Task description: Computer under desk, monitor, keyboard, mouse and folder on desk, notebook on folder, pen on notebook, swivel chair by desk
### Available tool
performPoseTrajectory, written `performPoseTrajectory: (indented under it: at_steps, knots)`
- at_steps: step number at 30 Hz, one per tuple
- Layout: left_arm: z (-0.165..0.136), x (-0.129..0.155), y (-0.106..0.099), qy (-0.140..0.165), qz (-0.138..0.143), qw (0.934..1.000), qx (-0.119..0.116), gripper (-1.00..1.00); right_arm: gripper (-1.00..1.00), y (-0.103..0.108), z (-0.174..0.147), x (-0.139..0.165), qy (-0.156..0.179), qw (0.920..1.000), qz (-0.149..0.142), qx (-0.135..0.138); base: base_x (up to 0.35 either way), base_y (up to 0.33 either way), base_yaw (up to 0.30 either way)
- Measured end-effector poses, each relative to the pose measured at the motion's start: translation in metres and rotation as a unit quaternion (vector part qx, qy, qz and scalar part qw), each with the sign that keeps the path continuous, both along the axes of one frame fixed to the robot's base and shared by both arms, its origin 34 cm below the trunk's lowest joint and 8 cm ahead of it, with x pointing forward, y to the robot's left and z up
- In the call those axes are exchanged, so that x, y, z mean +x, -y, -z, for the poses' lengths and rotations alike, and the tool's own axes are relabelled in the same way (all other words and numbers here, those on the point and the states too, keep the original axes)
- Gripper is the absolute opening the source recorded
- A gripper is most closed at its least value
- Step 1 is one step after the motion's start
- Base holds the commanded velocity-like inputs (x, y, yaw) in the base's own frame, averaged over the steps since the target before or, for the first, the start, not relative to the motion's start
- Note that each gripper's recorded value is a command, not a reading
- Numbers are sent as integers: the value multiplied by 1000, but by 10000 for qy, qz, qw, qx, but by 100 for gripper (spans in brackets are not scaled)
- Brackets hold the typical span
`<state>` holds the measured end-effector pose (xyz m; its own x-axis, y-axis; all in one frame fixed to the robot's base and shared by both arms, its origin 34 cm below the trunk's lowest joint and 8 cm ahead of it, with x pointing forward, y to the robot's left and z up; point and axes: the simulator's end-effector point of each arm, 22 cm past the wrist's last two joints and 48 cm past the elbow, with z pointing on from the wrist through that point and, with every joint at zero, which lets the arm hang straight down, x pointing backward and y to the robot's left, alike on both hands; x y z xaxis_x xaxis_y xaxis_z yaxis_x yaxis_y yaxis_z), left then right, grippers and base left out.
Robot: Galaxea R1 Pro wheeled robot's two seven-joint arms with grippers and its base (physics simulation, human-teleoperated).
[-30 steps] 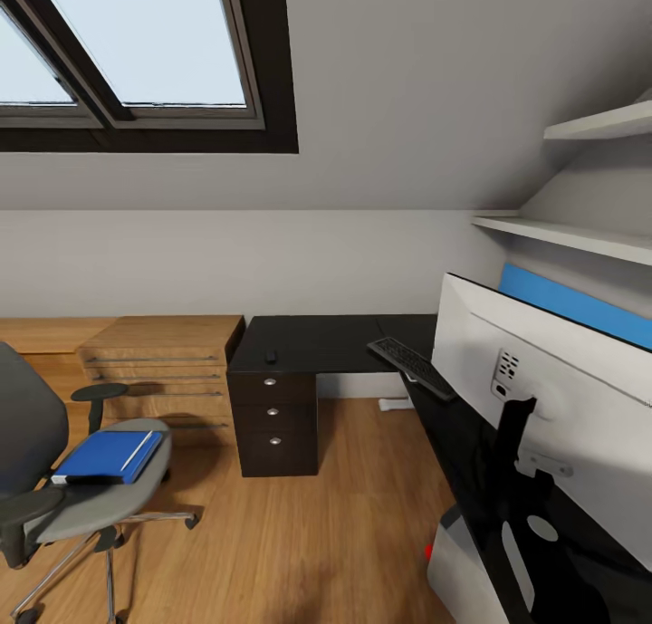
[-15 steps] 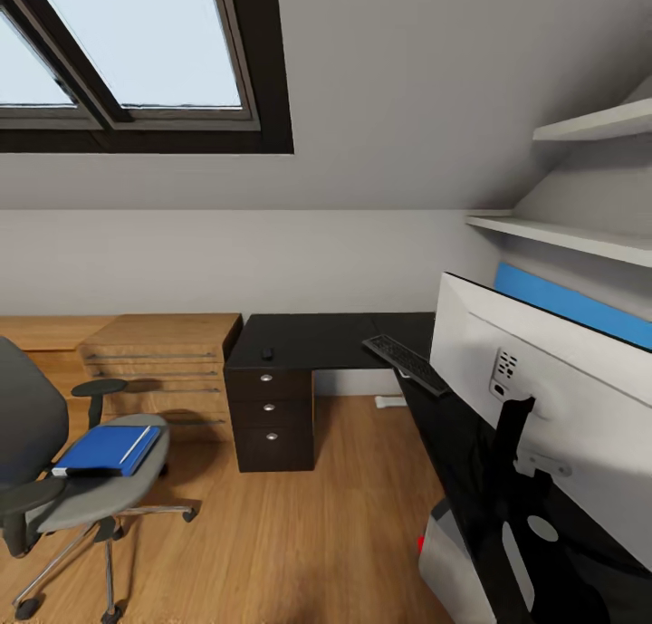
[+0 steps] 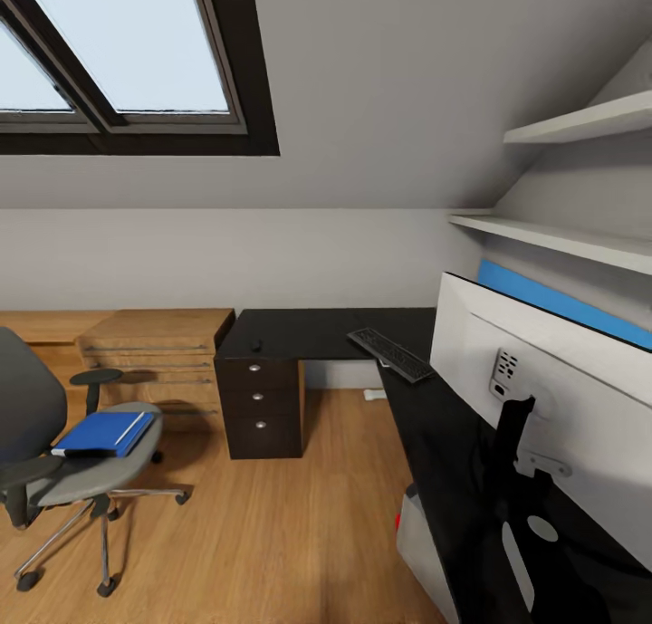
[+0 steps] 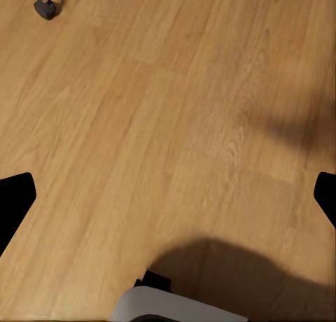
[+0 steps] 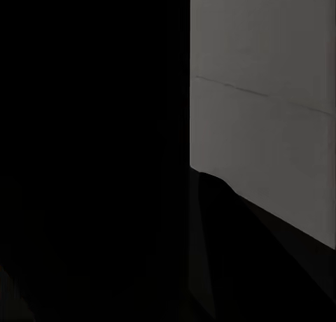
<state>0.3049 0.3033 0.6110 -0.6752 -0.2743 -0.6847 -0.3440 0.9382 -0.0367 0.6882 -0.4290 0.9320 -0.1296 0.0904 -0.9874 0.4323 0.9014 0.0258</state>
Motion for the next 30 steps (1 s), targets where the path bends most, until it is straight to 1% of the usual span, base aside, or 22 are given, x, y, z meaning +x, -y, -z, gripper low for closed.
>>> performPoseTrajectory:
  at_steps: [7,13,15,18,19,23,30]
  knots:
    - [0,0,0,-4,-1,10000,-2,100,-100,0,0,0,-3,10000,-9,-5,13,-149,0]
    - [0,0,0,-5,1,10000,-1,100,-100,-1,0,1,-2,10000,-37,-12,13,-39,0]
    - [0,0,0,-5,1,10000,-1,100,-100,-5,0,2,-2,9999,-128,-13,3,-7,0]
    - [0,0,0,-5,-2,10000,-1,100,-100,-19,0,8,16,9989,-472,8,1,-3,0]
    - [0,0,0,-5,-3,10000,-2,100,-100,-22,0,9,22,9985,-544,20,0,-1,0]
    - [0,0,0,-5,0,10000,-1,100,-100,-25,0,10,24,9979,-650,25,0,0,0]
    - [0,0,0,-6,-1,10000,-1,100,-100,-20,2,9,-11,9979,-655,3,0,0,0]
